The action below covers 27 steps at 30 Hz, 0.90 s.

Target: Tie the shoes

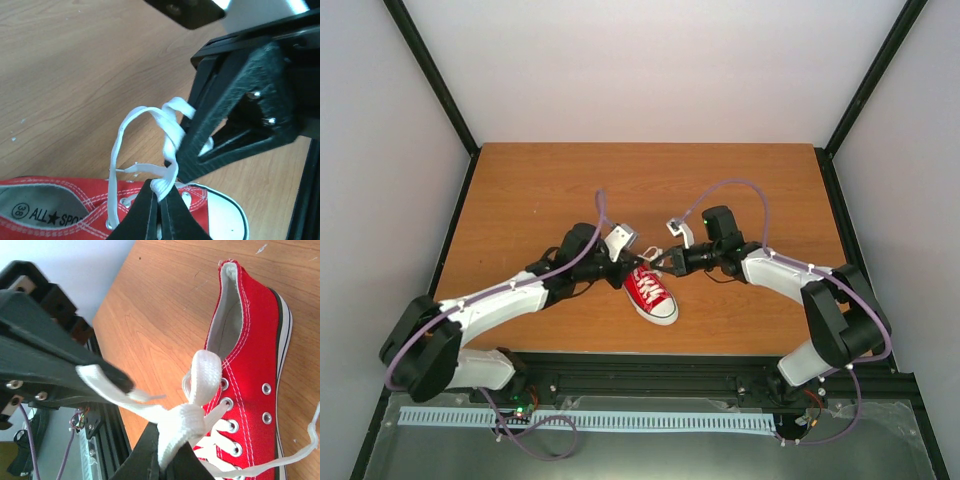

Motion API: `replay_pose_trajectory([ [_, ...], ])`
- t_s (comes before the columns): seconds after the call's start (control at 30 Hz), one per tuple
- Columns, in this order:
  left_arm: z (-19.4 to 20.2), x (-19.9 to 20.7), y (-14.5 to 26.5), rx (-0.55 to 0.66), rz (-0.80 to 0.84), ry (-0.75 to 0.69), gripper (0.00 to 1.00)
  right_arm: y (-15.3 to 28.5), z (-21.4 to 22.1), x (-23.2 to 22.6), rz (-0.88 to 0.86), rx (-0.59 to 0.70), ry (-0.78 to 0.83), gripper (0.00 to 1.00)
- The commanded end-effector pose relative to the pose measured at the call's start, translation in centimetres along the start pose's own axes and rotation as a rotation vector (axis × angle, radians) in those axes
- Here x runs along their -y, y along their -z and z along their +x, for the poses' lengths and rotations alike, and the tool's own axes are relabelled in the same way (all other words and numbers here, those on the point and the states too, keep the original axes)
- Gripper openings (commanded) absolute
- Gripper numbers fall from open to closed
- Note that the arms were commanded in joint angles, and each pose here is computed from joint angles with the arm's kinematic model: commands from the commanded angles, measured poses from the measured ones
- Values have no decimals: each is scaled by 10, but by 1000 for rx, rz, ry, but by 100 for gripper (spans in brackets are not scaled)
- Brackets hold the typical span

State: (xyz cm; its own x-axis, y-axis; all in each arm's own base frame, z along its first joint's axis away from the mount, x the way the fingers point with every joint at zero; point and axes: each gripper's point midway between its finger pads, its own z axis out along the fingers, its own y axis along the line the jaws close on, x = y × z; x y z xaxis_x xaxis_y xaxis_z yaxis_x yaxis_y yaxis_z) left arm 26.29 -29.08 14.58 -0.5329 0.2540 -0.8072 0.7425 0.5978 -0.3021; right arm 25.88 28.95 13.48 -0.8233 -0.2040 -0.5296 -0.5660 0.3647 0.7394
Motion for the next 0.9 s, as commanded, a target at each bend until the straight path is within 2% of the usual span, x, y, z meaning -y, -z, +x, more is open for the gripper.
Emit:
replay_pose_trajectory([
  [0.0, -1, 2, 18, 12, -30, 73, 1, -3, -9, 6, 24, 6, 15, 3],
  [0.1, -2, -6, 32, 24, -97, 140, 1, -6, -7, 7, 44, -16, 48, 3],
  [0.17, 1, -24, 42, 27, -200, 213, 1, -9, -5, 5, 49, -32, 73, 5],
  [0.2, 6, -36, 47, 20, -255, 263, 1, -10, -4, 5, 51, -35, 77, 12],
  [0.23, 14, -48, 50, 3, -298, 321, 1, -10, -4, 7, 61, -32, 74, 24],
  [0.3, 35, -73, 53, -42, -359, 443, 1, -9, -4, 13, 97, -16, 72, 56],
  [0.33, 46, -80, 52, -63, -370, 488, 1, -7, -5, 14, 115, -1, 76, 67],
  [0.4, 63, -86, 42, -110, -365, 544, 1, -2, -2, 20, 156, 32, 77, 81],
  [0.43, 69, -87, 36, -133, -358, 562, 1, 0, -3, 23, 175, 50, 80, 84],
  [0.6, 81, -98, 10, -177, -353, 584, 1, 4, 7, 34, 198, 89, 98, 88],
  [0.77, 74, -106, -12, -186, -333, 560, 1, -3, 19, 37, 184, 67, 171, 83],
  [0.87, 74, -110, -23, -200, -327, 549, 1, -8, 21, 50, 220, 52, 179, 74],
])
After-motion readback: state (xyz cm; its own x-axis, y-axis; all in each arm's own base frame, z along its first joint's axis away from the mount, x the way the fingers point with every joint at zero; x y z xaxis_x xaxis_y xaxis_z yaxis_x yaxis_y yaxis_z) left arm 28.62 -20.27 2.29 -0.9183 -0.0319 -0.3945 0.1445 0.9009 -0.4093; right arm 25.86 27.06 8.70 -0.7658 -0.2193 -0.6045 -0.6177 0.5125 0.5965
